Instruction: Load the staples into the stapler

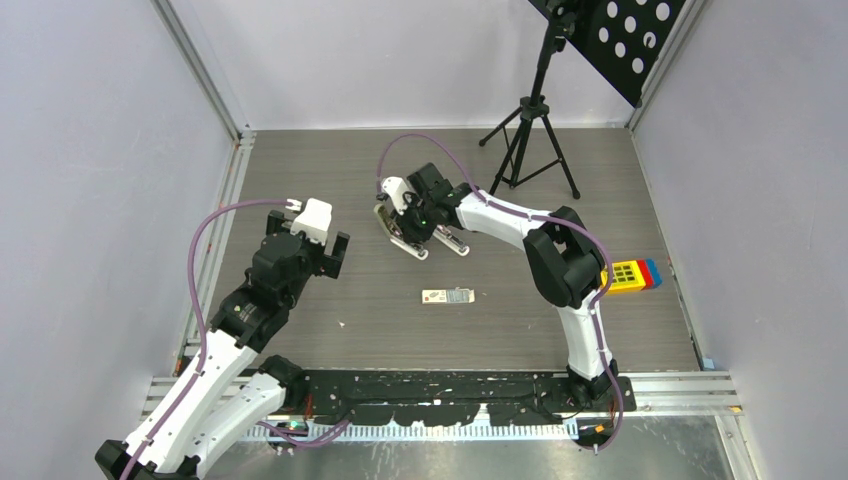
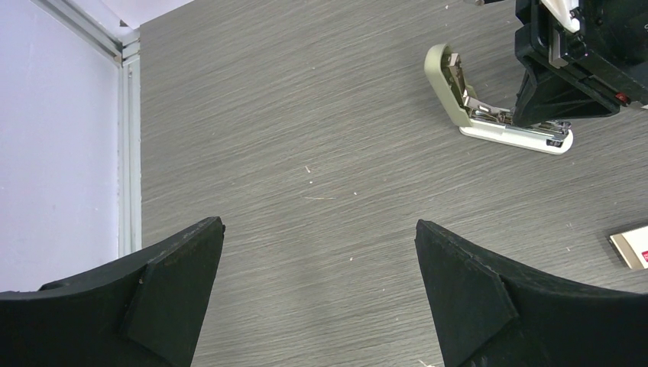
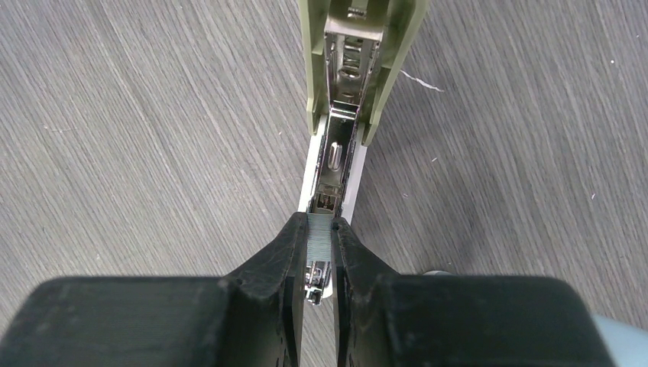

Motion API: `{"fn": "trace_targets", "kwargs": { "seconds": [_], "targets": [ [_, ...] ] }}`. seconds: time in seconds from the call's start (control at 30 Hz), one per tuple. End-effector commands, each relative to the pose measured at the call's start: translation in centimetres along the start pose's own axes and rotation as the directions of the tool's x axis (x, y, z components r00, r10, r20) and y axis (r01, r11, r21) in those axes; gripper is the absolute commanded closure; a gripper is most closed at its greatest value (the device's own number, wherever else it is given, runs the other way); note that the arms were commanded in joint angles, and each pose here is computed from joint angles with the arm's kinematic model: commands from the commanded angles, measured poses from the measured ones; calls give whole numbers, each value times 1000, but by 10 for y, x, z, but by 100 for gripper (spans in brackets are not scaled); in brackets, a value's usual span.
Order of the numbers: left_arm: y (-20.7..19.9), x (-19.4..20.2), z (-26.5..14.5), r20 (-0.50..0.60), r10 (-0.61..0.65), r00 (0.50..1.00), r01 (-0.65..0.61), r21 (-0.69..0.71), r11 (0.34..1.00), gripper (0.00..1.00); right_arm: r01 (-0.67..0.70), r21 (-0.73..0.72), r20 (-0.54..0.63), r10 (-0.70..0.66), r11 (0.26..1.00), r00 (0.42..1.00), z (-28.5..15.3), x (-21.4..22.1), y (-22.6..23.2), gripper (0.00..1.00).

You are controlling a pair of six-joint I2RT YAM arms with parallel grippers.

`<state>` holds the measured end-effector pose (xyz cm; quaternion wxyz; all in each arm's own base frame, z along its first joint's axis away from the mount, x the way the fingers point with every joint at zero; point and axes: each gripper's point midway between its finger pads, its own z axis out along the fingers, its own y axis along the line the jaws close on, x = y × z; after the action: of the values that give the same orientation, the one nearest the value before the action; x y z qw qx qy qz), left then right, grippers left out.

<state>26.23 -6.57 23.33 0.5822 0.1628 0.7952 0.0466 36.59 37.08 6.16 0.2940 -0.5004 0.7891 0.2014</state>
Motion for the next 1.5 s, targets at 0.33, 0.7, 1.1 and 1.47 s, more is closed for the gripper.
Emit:
{"fn": "trace_targets", "kwargs": {
  "seconds": [0.33, 0.7, 1.1, 1.47],
  "targets": [
    [1, -10, 1, 46, -11, 999, 11, 0, 1000, 0, 2, 10, 97, -2, 1000, 995, -20, -34, 2, 83],
    [1, -10, 1, 46, -11, 999, 11, 3, 1000, 0, -9, 30, 81, 7, 1000, 997, -20, -28, -5, 83],
    [0, -9, 1, 45, -10, 999, 10, 6, 1000, 0, -33, 31, 77, 30, 999, 997, -24, -28, -3, 83],
    [0, -10, 1, 46, -11, 999, 10, 9, 1000, 1, -42, 44, 61, 40, 998, 997, -24, -23, -4, 83]
  ]
}}
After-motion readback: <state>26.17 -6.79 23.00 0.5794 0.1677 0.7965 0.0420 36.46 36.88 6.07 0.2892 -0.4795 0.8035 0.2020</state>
